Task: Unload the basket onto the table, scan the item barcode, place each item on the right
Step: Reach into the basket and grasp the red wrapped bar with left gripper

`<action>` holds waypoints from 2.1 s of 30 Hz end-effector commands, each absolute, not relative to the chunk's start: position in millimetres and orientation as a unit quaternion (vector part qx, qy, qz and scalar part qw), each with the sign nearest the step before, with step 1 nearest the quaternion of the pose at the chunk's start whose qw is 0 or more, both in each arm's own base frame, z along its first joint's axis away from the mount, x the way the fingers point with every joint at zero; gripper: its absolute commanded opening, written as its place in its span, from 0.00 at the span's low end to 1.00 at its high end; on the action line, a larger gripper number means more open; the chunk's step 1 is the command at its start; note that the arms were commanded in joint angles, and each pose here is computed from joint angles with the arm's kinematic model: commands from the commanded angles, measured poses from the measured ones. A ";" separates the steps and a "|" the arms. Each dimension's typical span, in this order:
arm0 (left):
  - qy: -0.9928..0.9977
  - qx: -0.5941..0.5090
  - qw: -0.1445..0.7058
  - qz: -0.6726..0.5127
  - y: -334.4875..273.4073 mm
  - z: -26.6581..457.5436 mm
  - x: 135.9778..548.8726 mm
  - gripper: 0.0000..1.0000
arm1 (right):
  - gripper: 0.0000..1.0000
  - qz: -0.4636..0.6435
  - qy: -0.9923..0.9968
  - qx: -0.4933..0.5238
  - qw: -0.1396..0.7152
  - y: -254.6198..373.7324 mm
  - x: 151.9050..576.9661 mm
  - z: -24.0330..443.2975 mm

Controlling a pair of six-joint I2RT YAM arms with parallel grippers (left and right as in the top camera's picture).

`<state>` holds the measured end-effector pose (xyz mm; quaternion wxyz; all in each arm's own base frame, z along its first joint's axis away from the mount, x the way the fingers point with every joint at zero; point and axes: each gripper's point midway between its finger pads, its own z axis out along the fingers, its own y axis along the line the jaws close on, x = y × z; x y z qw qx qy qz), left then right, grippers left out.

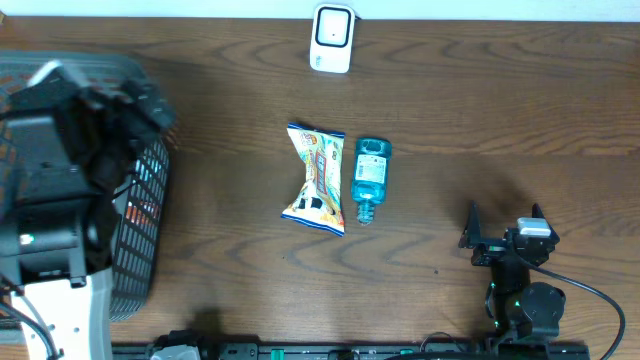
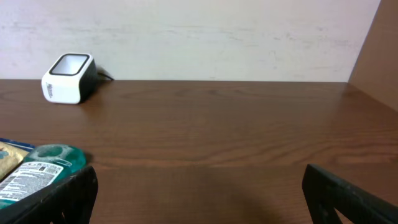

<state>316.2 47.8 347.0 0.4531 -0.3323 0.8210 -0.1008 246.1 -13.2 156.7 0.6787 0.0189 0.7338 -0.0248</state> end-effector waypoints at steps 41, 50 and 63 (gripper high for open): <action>0.814 -0.576 -0.056 0.051 168.3 8.4 255.8 1.00 | 0.99 -0.024 0.734 0.012 0.679 -10.7 245.8 156.9; 0.816 -0.569 -0.082 0.054 144.3 -36.6 220.8 0.13 | 0.99 -0.024 0.734 0.012 0.679 -10.7 245.8 156.9; 0.814 -0.579 0.015 0.046 164.7 45.3 239.3 0.07 | 0.99 -0.024 0.734 0.012 0.679 -10.7 245.8 156.9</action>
